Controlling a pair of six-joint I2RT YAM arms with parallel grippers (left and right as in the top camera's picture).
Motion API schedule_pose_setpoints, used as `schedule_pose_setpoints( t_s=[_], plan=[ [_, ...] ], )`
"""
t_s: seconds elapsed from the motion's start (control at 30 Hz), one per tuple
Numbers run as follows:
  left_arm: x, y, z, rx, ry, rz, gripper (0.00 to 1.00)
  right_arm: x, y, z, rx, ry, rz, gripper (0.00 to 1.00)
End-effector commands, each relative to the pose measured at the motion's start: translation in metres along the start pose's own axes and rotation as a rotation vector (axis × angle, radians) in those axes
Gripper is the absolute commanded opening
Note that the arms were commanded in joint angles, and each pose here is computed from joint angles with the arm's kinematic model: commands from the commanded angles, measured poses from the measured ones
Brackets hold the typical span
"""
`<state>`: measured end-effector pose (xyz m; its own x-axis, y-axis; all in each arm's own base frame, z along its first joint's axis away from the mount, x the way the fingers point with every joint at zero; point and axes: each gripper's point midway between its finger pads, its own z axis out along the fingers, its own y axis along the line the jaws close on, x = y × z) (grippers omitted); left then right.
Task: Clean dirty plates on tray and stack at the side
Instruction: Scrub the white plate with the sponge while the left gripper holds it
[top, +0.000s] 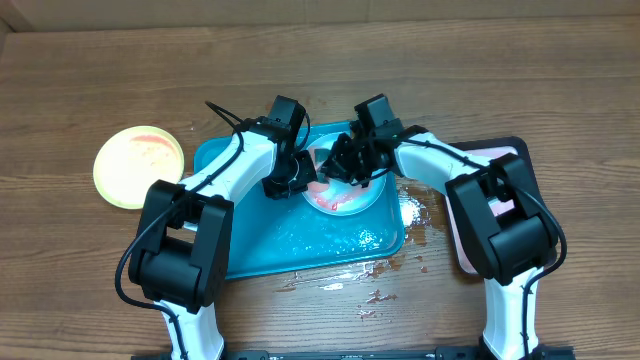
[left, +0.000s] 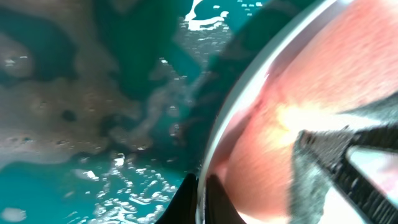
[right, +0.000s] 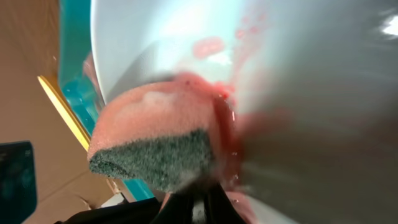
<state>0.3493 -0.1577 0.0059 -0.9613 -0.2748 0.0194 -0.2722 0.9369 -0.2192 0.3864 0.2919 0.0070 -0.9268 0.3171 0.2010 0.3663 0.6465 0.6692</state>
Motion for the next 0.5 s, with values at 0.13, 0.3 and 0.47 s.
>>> schedule_pose_setpoints(
  t_s=[0.13, 0.3, 0.47],
  plan=[
    [0.019, 0.036, 0.021, -0.137, 0.073, -0.034, 0.04, -0.077, -0.083, -0.019, 0.157, -0.206, 0.161, 0.04],
    [0.022, 0.039, 0.021, -0.147, 0.087, -0.036, 0.04, -0.095, -0.072, -0.029, 0.135, -0.255, 0.152, 0.04],
    [0.024, 0.04, 0.02, -0.152, 0.092, -0.037, 0.04, -0.113, -0.048, -0.04, 0.101, -0.298, 0.069, 0.04]
  ],
)
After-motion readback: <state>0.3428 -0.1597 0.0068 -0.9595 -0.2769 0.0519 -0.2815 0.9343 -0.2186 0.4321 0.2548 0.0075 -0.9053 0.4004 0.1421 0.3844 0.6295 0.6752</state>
